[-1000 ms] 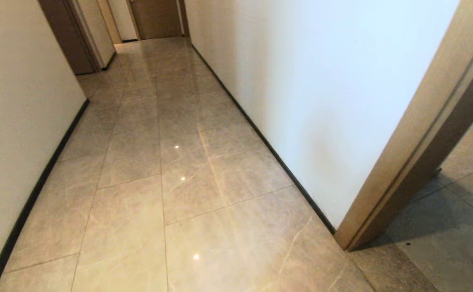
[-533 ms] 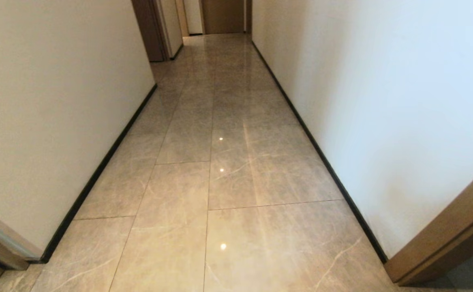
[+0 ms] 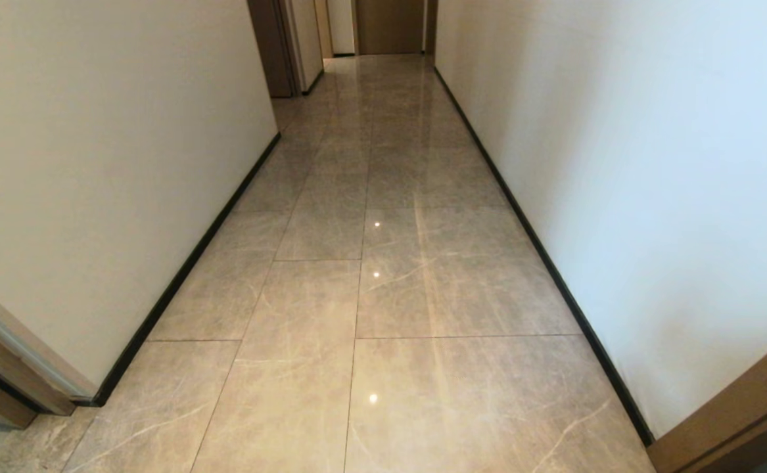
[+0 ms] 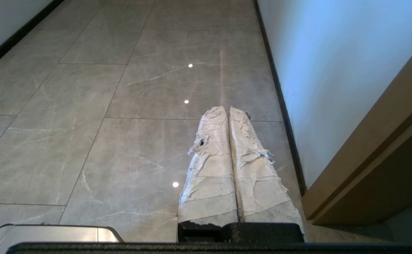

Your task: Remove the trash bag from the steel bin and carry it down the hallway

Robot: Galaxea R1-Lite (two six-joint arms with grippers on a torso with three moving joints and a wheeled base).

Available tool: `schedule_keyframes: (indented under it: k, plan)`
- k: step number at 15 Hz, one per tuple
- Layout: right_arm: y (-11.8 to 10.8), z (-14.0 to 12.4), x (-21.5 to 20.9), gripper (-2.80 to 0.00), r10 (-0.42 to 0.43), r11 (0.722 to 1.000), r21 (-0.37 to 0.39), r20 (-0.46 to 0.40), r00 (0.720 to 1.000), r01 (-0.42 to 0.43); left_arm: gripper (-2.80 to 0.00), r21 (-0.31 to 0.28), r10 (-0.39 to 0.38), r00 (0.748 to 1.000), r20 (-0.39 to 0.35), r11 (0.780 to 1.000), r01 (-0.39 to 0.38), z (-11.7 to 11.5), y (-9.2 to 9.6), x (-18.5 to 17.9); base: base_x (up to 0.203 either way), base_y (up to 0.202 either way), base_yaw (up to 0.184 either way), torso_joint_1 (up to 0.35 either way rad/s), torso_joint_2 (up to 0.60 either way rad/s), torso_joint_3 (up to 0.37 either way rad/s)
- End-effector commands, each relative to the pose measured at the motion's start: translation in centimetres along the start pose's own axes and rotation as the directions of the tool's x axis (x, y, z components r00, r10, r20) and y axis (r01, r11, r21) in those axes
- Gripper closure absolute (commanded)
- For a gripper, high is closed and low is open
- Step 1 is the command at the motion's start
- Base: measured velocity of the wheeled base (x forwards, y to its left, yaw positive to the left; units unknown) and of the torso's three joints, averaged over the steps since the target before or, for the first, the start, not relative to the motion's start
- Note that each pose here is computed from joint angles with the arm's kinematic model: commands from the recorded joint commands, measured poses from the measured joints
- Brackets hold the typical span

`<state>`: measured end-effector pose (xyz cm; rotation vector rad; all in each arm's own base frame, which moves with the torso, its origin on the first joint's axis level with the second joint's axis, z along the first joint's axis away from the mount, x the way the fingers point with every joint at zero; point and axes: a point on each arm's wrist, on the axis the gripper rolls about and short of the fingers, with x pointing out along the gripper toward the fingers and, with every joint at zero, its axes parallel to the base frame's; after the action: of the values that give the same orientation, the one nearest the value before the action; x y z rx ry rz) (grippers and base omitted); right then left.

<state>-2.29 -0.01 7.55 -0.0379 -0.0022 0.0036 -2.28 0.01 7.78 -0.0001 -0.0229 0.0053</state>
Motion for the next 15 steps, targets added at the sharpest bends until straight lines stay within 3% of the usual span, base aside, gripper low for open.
schedule_keyframes:
  k: [1, 15]
  plan:
    - [0.00, -0.01, 0.01, 0.00, 0.001, 1.000, 0.000, -0.002, 1.000, -0.001, 0.00, 0.000, 0.001, 1.000, -0.012, 1.000, -0.001, -0.33, 0.00, 0.08, 0.000, 0.000, 0.000, 0.000, 0.00, 0.000]
    - [0.00, 0.01, 0.01, 0.00, 0.001, 1.000, 0.000, -0.001, 1.000, -0.001, 0.00, 0.000, 0.001, 1.000, -0.012, 1.000, -0.001, -0.34, 0.00, 0.09, 0.000, 0.000, 0.000, 0.000, 0.00, 0.000]
